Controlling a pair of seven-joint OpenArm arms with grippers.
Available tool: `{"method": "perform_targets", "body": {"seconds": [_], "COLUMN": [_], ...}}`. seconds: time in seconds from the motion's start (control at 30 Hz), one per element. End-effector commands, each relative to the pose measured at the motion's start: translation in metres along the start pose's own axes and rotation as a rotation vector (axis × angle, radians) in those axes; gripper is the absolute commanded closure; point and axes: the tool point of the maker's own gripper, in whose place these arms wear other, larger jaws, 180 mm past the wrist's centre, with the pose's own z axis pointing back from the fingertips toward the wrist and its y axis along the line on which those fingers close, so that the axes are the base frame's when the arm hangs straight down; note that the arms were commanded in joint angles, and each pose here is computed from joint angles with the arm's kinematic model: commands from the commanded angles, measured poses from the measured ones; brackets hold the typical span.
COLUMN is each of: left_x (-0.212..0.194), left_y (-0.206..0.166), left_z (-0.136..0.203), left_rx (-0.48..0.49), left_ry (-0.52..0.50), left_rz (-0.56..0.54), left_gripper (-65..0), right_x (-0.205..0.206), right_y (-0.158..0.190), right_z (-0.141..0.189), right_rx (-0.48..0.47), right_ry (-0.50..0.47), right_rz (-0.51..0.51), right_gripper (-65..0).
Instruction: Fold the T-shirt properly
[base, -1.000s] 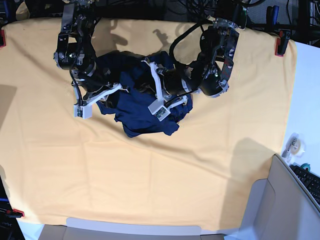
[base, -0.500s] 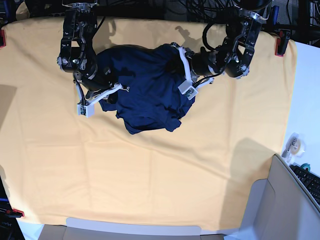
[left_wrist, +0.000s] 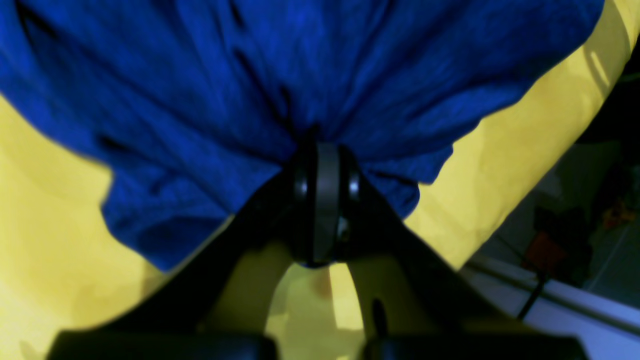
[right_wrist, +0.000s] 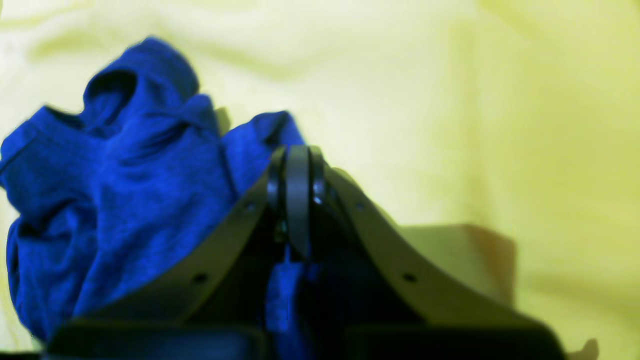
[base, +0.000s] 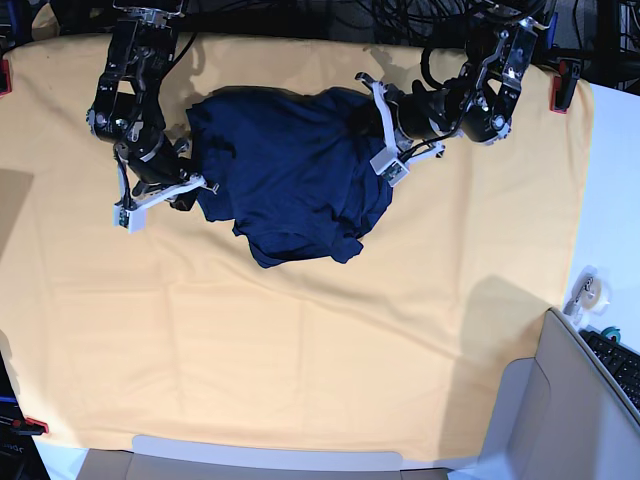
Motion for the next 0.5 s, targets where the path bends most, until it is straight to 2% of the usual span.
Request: {"method": "perform_targets", "body": {"seconds": [0.0, 0.07, 0.17, 0.27, 0.4, 0.47], "left_x": [0.018, 0.043, 0.081, 0.098, 0.072, 0.054], "left_y": [-0.003, -0.008, -0.002, 0.021, 0.048, 0.058], "left_z": [0.010, 0.028, 0.067, 0.091, 0.117, 0.129], "left_rx": [0.005, 0.022, 0.097, 0.176, 0.262, 0.296], "left_ry": [-0.055, -0.139, -0.288, -0.387, -0.479, -0.501], "left_rz": [-0.038, -0.086, -0.129, -0.093, 0.040, 0.102], "left_gripper": [-0.1, -0.2, -0.3, -0.2, -0.2, -0.2], "right_x": [0.019, 0.032, 0.062, 0.081, 0.073, 0.052], "right_y": [0.009, 0.016, 0.033, 0.043, 0.004, -0.019], "right_z": [0.007, 0.013, 0.030, 0.051, 0.062, 0.067], "right_rx": [0.026, 0.039, 0.069, 0.082, -0.007, -0.060], "right_ry": [-0.063, -0.104, -0.205, -0.285, -0.262, -0.213], "right_rz": [0.014, 0.031, 0.063, 0.101, 0.110, 0.099], "right_gripper": [0.0, 0.0, 0.0, 0.0, 0.0, 0.0]}}
